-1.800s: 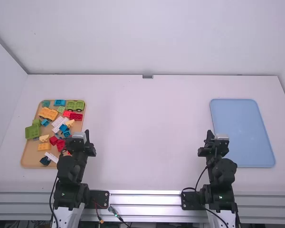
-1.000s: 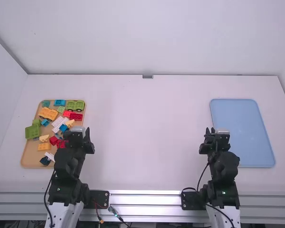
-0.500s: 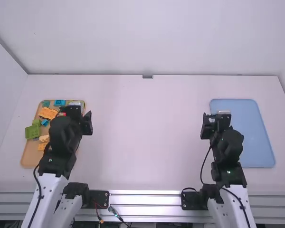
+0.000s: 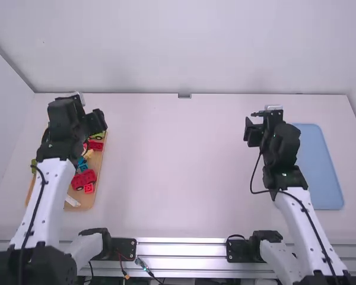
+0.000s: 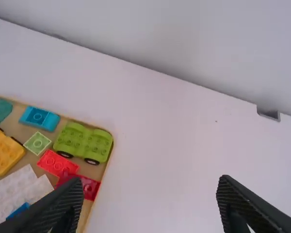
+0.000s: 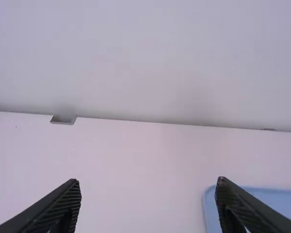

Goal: Assemble lego blocks to make yellow taxi

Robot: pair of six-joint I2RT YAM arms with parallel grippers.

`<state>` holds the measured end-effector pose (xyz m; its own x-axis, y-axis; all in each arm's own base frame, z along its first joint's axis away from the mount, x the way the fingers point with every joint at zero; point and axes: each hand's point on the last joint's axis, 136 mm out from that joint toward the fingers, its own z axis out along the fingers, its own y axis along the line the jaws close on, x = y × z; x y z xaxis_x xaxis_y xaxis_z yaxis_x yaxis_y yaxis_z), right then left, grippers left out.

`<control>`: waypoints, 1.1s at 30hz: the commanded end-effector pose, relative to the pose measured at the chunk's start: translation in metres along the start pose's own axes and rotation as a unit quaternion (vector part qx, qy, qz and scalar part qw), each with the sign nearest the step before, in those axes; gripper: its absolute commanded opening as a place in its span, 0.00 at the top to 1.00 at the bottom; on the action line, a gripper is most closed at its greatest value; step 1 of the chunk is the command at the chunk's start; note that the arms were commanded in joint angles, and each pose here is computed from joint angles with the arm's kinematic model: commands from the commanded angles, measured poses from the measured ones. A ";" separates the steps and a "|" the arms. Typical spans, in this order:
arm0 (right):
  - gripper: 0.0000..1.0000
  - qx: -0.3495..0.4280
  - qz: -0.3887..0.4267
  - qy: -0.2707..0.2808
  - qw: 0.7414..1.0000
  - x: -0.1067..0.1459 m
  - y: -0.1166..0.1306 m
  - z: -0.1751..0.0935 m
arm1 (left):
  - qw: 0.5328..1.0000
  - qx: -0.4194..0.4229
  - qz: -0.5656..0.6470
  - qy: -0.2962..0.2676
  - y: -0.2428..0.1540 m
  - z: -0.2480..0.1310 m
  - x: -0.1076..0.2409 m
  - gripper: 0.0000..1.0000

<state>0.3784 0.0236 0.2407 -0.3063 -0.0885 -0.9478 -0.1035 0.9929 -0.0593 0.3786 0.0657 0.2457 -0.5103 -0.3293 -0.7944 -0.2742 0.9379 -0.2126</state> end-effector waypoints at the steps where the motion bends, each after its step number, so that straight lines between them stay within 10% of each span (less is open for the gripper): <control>1: 0.22 -0.004 -0.005 -0.011 1.000 -0.019 0.001 0.010 | 1.000 0.018 -0.019 -0.003 -0.003 0.004 -0.026 0.22; 13: 0.06 -0.011 0.023 0.000 1.000 -0.032 0.004 0.060 | 0.972 -0.125 -0.146 0.133 0.080 0.093 -0.059 0.06; 33: 0.01 -0.014 0.023 0.007 1.000 -0.032 0.006 0.079 | 0.859 -0.257 -0.326 0.299 0.212 0.167 0.046 0.06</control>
<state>0.4548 0.0350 0.2278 -0.3619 -0.0496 -0.9309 -0.1091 0.9940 -0.0106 0.4430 0.2634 0.0774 -0.4203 -0.8934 -0.1584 -0.8899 0.4400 -0.1205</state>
